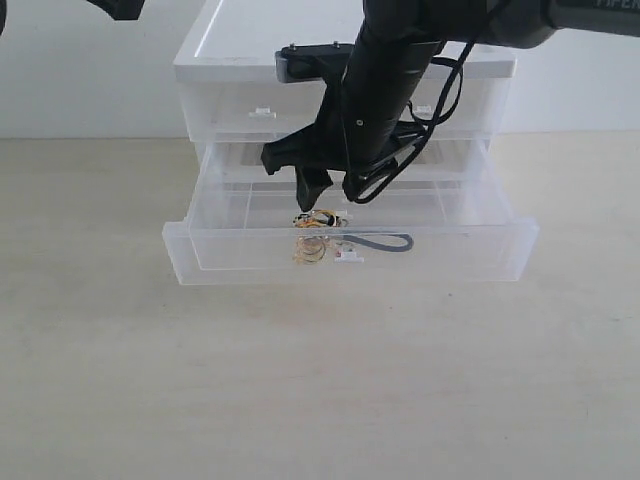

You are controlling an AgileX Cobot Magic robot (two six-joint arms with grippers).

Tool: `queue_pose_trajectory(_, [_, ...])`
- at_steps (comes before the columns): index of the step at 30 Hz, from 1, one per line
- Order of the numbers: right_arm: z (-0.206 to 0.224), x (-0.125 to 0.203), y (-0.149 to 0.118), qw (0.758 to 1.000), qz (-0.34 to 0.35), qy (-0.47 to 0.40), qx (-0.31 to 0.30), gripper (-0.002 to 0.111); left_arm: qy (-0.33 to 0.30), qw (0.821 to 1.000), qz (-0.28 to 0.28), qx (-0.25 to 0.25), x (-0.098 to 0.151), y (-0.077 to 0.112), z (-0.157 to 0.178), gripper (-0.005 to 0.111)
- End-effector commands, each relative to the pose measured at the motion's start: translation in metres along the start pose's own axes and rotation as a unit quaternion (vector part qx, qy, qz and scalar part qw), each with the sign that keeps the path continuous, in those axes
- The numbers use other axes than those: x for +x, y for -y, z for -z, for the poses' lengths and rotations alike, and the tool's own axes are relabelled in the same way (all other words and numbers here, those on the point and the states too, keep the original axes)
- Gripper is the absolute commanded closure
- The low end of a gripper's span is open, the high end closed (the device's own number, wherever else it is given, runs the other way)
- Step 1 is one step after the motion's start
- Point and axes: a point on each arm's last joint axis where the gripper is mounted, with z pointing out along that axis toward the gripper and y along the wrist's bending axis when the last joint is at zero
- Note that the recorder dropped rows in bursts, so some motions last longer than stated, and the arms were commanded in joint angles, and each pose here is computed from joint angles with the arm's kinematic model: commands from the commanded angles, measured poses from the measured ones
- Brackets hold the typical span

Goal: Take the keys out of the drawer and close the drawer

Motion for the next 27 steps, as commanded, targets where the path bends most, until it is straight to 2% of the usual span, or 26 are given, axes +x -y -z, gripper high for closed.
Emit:
queue_pose_trajectory(1, [0.001, 0.0, 0.0, 1.0, 0.012, 0.0, 0.002, 0.053, 0.001, 1.0, 0.011, -0.004, 0.0, -0.001, 0.002, 0.103])
queue_pose_trajectory(4, [-0.001, 0.0, 0.0, 1.0, 0.01, 0.001, 0.001, 0.046, 0.001, 1.0, 0.011, -0.004, 0.0, -0.001, 0.002, 0.103])
queue_pose_trajectory(27, [-0.042, 0.005, 0.008, 0.999, 0.014, -0.034, 0.014, 0.046, 0.001, 1.0, 0.011, -0.004, 0.0, -0.001, 0.002, 0.103])
